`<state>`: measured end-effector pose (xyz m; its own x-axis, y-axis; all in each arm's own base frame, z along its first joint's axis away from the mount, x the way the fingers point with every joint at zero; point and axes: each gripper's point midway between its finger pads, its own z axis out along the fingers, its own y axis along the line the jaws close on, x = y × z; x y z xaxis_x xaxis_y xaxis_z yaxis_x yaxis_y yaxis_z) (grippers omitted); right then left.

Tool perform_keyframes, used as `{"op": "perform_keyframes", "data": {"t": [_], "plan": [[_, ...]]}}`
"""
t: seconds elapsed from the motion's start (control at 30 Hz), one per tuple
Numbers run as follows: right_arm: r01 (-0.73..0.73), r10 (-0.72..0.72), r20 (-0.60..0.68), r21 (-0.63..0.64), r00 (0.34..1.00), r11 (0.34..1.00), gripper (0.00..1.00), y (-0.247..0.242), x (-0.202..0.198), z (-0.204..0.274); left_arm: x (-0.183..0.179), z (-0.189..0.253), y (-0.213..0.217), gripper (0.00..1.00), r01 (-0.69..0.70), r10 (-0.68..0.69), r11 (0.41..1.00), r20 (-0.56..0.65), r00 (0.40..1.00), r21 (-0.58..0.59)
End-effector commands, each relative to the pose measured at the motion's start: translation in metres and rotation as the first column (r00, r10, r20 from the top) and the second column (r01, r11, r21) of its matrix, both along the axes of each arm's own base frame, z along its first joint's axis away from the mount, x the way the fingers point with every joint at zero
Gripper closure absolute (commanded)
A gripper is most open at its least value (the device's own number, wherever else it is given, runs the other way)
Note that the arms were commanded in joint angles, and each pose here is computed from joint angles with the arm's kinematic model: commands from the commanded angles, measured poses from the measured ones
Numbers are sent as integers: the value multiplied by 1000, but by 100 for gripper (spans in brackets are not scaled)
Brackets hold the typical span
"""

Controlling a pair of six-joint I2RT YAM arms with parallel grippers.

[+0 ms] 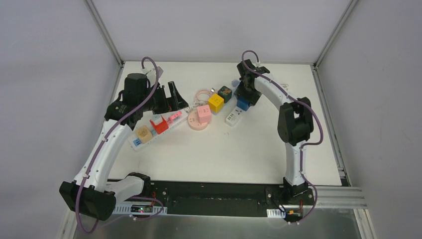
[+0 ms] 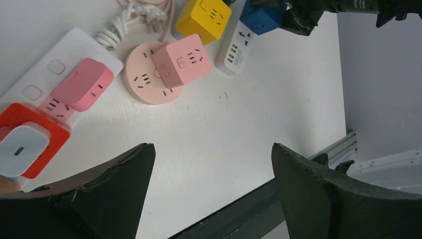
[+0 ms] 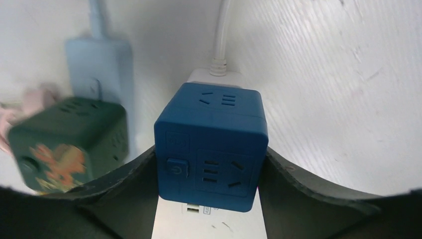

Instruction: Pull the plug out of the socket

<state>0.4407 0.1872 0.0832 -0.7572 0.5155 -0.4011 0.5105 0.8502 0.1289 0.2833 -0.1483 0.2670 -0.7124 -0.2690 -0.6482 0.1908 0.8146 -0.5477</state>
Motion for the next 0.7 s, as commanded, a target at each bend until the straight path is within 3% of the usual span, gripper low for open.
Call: {"op": "perform_keyframes", "data": {"t": [0.0, 0.07, 0.2, 0.27, 0.37, 0.6, 0.67], "plan": [[-170, 174, -89, 51, 981, 984, 42, -3, -51, 16, -10, 1, -30, 10, 125, -126, 990, -2, 992, -60], [-190, 195, -149, 47, 969, 981, 41, -11, -76, 6, -14, -6, -43, 10, 161, -162, 985, -17, 987, -69], [-199, 203, -137, 38, 970, 979, 37, -23, -102, 8, -19, -17, -72, 10, 242, -246, 967, -36, 969, -76], [-200, 205, -94, 52, 974, 978, 26, -24, -107, 13, -19, -22, -90, 11, 277, -282, 956, -41, 958, -95], [-196, 198, -20, 89, 980, 977, 1, -17, -99, 28, -14, -32, -119, 11, 304, -314, 942, -52, 948, -141], [-138, 140, -15, 77, 990, 987, 1, -22, -89, 34, -2, -62, -184, 12, 334, -353, 932, -142, 925, -137], [-126, 129, -32, 78, 991, 989, 5, -25, -92, 28, 3, -71, -197, 16, 329, -347, 935, -153, 925, -132]]}}
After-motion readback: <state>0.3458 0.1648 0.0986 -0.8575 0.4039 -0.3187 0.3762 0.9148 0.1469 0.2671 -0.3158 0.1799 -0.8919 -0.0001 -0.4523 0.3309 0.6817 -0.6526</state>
